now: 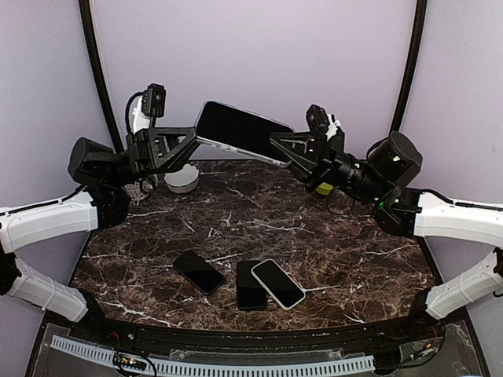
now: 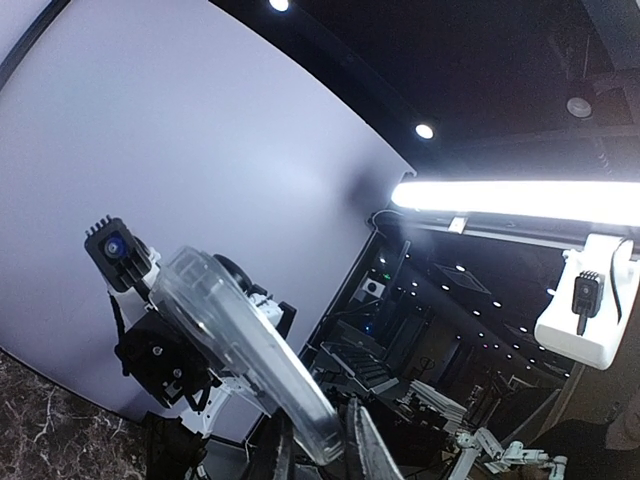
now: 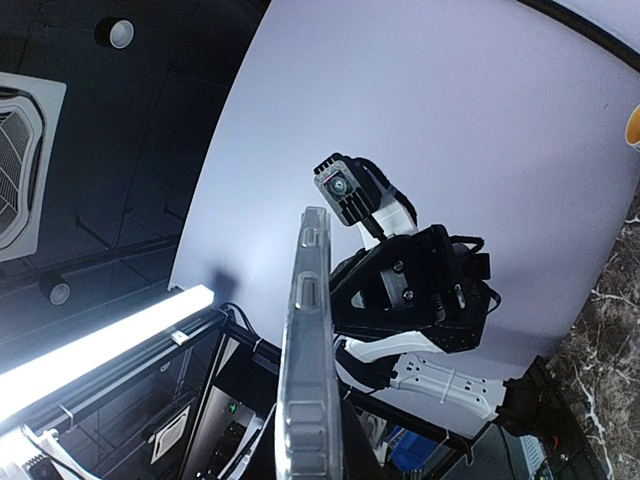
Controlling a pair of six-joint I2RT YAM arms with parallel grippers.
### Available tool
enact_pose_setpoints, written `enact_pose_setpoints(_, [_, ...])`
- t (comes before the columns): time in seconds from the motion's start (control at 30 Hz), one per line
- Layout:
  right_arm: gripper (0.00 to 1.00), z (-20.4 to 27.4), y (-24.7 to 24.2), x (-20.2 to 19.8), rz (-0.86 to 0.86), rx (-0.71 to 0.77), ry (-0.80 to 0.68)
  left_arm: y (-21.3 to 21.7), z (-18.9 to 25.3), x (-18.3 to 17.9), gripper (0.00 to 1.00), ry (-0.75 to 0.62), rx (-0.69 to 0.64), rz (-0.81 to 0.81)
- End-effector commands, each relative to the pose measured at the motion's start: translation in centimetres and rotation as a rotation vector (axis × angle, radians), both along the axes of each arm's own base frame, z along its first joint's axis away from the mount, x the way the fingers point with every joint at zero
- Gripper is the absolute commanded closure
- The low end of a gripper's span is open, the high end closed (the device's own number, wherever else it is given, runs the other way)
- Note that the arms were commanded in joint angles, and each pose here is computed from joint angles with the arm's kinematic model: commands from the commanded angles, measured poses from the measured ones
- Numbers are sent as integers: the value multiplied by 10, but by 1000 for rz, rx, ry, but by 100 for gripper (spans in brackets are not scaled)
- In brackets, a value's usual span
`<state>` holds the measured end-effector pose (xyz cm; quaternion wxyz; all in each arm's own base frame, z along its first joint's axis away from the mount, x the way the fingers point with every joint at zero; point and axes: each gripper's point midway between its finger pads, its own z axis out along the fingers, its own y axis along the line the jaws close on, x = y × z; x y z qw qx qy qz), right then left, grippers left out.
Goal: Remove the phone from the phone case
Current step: Remove the phone from the bottom left corner of the phone case, then adjust the phone case on the phone.
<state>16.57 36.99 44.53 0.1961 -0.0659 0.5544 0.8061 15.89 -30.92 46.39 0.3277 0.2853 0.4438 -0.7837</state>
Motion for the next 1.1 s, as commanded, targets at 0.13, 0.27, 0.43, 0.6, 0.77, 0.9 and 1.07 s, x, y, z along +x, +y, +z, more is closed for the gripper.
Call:
enact_pose_setpoints(0.13, [100, 41, -13, -5, 73, 141, 95, 11, 11, -24, 85, -181, -71, -8])
enact_pose_setpoints(0.27, [100, 44, -14, -8, 99, 149, 119, 11, 7, -20, 86, -175, -68, 9])
enact_pose_setpoints(0.43, [100, 42, -15, -7, 85, 120, 122, 8, -3, -10, 86, -145, -36, 38])
enact_pose_setpoints(0.6, [100, 36, -15, -4, 57, 86, 84, 6, -8, -4, 75, -118, -18, 66])
enact_pose_setpoints(0.77, [100, 22, -14, 0, 24, 39, 55, 2, -22, 15, 56, -24, 68, 152])
enact_pose_setpoints(0.9, [100, 14, -19, 5, -4, 16, 49, 7, -35, 20, 45, 0, 116, 228])
enact_pose_setpoints(1.07, [100, 7, -29, 10, -40, -8, 34, 15, -59, 23, 31, 53, 186, 281])
